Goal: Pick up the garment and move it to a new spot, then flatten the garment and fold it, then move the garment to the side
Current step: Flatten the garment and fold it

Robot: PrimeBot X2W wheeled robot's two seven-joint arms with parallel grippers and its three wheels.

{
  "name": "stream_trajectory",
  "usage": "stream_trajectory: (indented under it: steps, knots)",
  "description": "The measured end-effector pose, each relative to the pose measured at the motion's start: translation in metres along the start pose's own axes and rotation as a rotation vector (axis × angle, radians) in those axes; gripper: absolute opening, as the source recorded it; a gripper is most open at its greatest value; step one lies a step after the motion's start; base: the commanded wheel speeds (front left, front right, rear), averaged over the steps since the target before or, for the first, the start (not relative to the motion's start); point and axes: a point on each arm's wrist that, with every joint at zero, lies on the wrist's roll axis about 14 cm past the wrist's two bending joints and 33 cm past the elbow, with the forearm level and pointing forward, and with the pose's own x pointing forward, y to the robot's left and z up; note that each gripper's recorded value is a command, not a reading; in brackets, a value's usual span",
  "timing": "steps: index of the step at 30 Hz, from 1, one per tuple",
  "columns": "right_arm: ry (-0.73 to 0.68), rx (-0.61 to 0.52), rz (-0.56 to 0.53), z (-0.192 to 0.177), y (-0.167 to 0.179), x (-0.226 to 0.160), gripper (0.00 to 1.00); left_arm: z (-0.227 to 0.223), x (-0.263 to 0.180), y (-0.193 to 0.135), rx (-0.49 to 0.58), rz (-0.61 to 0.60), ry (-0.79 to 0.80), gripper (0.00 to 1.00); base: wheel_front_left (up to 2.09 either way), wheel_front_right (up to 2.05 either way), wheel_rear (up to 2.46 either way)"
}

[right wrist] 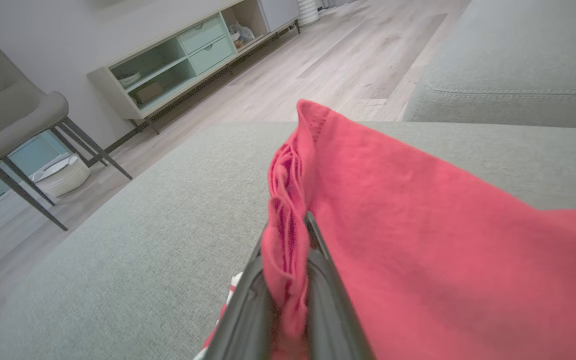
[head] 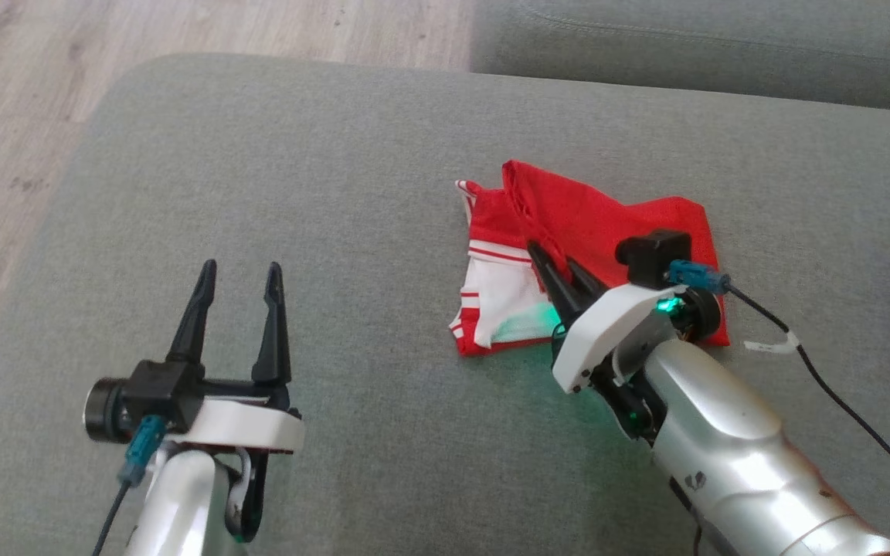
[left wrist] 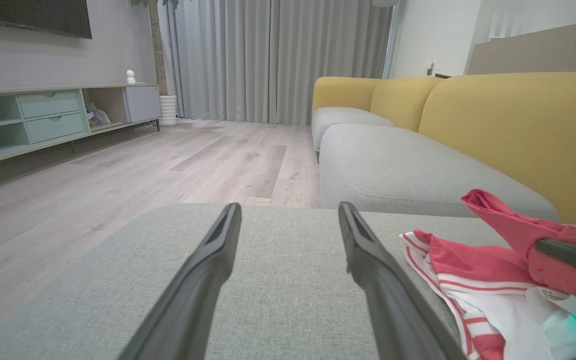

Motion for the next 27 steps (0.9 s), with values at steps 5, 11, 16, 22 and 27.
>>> stream_trajectory:
  steps: [5,11,16,22,27]
  knots:
    - [0.038,0.002,0.033,-0.013,0.01,0.004,0.0,-0.005,-0.003,0.002,0.003,0.008,0.016,1.0,0.0,0.0,0.0]
    - [0.08,0.016,0.078,-0.029,0.022,0.008,1.0,-0.01,-0.002,0.006,0.007,0.018,0.032,1.0,0.0,0.0,0.0]
    - [-0.006,0.06,0.114,-0.009,0.034,0.01,1.0,-0.01,0.0,0.004,0.004,0.012,0.03,1.0,0.0,0.0,0.0]
    - [-0.184,0.078,0.044,0.049,0.011,0.008,1.0,-0.001,0.004,-0.005,-0.001,-0.01,0.002,1.0,0.0,0.0,0.0]
    - [-0.291,-0.001,-0.11,0.089,-0.039,-0.01,1.0,0.01,0.01,-0.014,-0.008,-0.027,-0.034,1.0,0.0,0.0,0.0]
